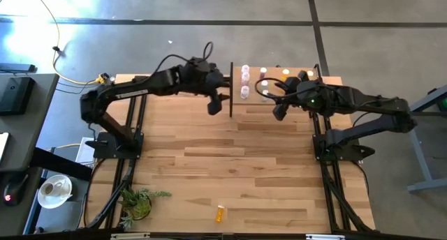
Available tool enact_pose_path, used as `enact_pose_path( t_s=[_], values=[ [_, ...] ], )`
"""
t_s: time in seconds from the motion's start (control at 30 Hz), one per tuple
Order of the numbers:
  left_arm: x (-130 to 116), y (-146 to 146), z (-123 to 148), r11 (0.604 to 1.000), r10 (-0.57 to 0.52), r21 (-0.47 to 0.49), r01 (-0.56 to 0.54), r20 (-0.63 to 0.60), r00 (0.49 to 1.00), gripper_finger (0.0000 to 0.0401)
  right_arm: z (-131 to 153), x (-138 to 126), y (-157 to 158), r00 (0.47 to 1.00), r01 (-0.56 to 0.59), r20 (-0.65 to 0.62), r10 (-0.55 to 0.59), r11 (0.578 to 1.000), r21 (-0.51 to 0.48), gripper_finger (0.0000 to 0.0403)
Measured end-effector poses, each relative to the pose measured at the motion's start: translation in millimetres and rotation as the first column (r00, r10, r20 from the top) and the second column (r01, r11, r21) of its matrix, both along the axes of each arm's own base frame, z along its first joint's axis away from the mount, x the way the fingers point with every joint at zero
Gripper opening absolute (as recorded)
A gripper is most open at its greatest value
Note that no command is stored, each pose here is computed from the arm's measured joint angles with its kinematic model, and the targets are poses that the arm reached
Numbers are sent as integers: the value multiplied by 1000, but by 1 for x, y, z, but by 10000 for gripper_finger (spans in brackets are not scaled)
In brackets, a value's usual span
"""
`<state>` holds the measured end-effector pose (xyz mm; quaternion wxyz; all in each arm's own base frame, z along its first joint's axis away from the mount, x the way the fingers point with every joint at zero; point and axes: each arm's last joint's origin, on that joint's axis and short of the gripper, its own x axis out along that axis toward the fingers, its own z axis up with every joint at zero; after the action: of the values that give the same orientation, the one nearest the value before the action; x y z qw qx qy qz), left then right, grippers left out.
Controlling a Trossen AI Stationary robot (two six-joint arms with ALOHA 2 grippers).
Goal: Pick and place medicine bottles onto shelf by color
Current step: Put the orange pill bottle on the shelf aligned with the other orange pill bottles
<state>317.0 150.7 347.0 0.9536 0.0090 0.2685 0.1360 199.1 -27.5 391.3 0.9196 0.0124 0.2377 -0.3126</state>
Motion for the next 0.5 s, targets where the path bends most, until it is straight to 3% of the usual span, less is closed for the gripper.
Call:
enact_pose_path(
  t_s=[0.33,0.5],
  values=[
    [-31,-26,-52,996,0,-84,10,119,993,204,-31,-24,0,964,213,-194,-183,966,149,206],
    [-42,-41,-73,994,-18,-104,31,127,992,204,-51,-33,4,956,253,-204,-212,945,205,206]
  ],
)
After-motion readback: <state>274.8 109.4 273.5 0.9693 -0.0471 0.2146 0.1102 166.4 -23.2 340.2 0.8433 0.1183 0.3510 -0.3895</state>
